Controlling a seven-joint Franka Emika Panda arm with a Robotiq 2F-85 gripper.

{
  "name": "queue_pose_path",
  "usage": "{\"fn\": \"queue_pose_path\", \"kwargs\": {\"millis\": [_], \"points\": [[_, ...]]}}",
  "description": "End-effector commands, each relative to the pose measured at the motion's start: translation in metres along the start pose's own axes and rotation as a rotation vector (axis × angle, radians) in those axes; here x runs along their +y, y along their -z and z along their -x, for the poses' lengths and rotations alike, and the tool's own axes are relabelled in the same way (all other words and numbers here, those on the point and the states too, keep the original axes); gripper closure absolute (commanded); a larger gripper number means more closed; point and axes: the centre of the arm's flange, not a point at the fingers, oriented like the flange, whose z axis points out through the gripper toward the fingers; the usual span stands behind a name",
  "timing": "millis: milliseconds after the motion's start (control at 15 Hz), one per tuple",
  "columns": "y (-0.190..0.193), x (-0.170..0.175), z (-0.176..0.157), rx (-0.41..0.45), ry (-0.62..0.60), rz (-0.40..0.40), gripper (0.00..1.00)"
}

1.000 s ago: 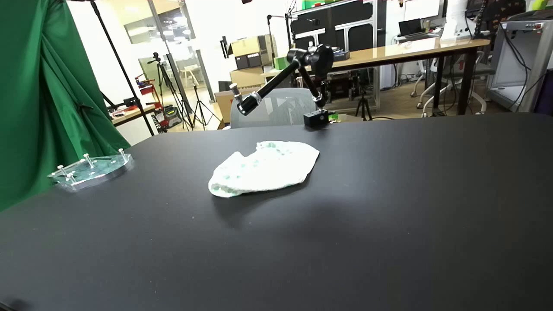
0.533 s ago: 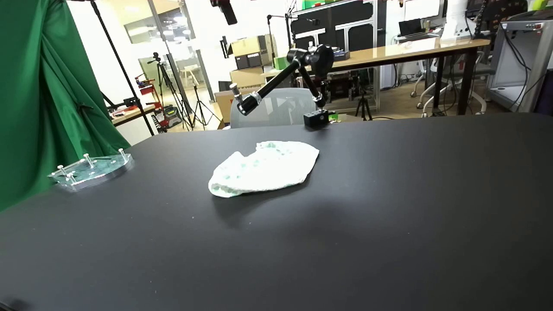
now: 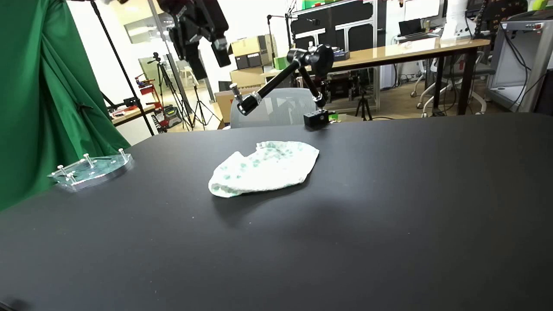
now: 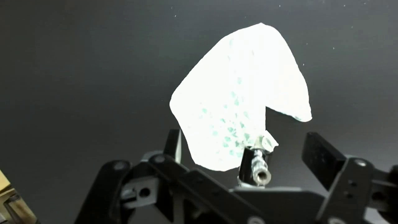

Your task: Hang the cloth on the stand

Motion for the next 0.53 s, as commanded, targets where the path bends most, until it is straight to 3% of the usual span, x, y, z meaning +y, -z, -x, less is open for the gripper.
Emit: {"fn": "queue_pose_path", "kwargs": {"millis": [0, 267, 333, 467], "points": [[-0.029, 0.014, 0.027, 0.031, 0.073, -0.057, 0.00], [-0.055, 0.015, 0.028, -0.017, 0.257, -0.117, 0.00], [-0.051, 0.008, 0.027, -0.011, 0.197, -0.092, 0.00], [-0.058, 0.010, 0.027, -0.020, 0.240, -0.104, 0.00]]}}
